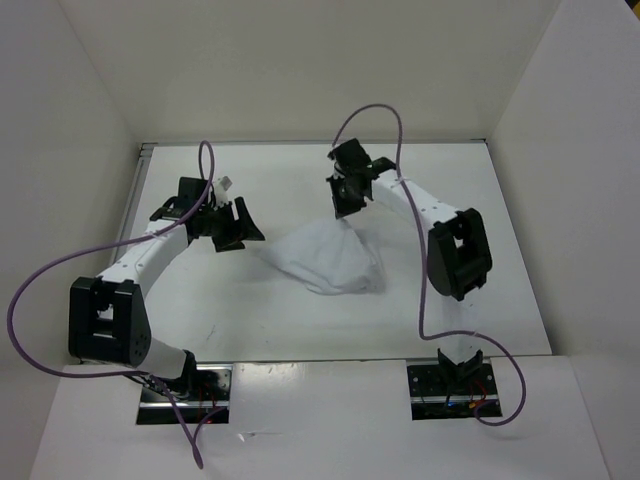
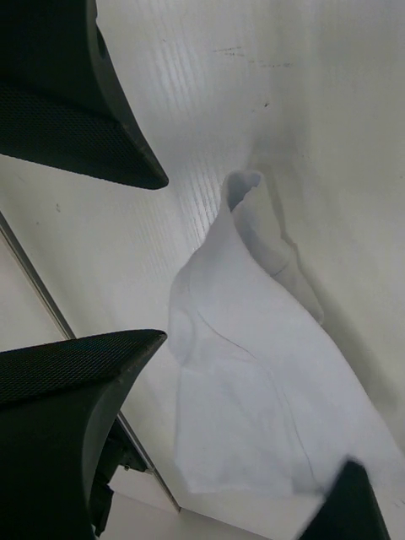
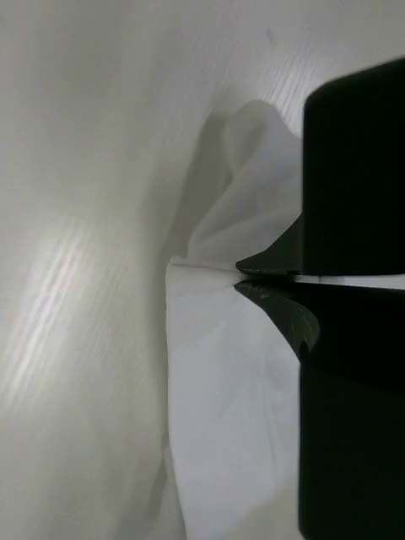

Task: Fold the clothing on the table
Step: Flatten the skirt out

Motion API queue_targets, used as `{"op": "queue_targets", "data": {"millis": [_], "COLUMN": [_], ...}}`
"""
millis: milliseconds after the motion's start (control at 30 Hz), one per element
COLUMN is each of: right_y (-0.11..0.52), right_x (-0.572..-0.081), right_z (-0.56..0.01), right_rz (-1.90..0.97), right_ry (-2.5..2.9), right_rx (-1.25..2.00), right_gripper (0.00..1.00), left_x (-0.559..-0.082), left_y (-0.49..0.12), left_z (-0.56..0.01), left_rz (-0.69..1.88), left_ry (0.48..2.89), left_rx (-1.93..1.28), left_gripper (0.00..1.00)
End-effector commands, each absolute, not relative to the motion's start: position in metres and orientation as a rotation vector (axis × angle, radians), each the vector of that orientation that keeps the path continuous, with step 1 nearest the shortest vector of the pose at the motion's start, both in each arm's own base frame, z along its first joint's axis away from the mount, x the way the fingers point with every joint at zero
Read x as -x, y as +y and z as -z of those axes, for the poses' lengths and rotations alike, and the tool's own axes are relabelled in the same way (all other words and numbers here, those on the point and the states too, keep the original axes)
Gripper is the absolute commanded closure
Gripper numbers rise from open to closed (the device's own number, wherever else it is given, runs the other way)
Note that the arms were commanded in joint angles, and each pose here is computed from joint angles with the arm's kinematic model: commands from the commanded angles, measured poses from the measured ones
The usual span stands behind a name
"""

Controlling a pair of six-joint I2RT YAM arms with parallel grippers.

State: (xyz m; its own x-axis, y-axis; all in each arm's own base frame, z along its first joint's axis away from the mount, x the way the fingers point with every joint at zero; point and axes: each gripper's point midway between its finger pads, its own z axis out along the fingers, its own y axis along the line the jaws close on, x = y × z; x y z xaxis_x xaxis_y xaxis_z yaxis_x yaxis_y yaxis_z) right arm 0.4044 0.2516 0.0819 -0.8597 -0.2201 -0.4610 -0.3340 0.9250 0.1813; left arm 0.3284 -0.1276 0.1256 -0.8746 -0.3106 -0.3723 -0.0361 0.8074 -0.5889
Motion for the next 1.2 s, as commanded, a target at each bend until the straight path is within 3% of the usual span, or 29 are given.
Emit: {"op": "queue_targets", "data": {"millis": [0,133,267,533,700,867,1000,1167], "right_y": [0.221,0.186,0.198,0.306,0.362,0.385,0.36,0.307], "right_x": [-0.435,-0.42,-0.414,-0.409,-0.403,-0.388,-0.365,-0.371], "right_z": [-0.276,-0.366,-0.381,-0.257,-0.224,-0.3,-0.388,-0.423], "right_rz": [-0.284,-0.234,-0.336,-0.463,-0.569,-0.767,-0.814,-0.801], "right_ry": [2.209,2.011,1.989,2.255,2.316,2.158,1.993,1.927], "right_rx": [0.181,0.023,0.047,0.36,0.493,0.544,0.461,0.259], "right_gripper": [1.0,1.0,1.0,1.0,1.0,1.0,1.0,1.0], "left_x": [-0.328,-0.331,-0.332,-0.332,-0.328,-0.328,-0.328,-0.33], "left_y": [-0.135,-0.139,-0.141,-0.143,-0.139,-0.129,-0.114,-0.107], "left_z": [-0.142,-0.147,-0.149,-0.155,-0.159,-0.166,-0.169,-0.172], "left_rz": [0.898,0.936,0.947,0.964,0.96,0.945,0.912,0.897], "left_ry": [2.474,2.449,2.44,2.414,2.398,2.363,2.354,2.336], "left_rx": [0.239,0.241,0.232,0.224,0.228,0.25,0.291,0.299], "left_gripper": [0.25,0.25,0.25,0.25,0.25,0.25,0.25,0.25]}}
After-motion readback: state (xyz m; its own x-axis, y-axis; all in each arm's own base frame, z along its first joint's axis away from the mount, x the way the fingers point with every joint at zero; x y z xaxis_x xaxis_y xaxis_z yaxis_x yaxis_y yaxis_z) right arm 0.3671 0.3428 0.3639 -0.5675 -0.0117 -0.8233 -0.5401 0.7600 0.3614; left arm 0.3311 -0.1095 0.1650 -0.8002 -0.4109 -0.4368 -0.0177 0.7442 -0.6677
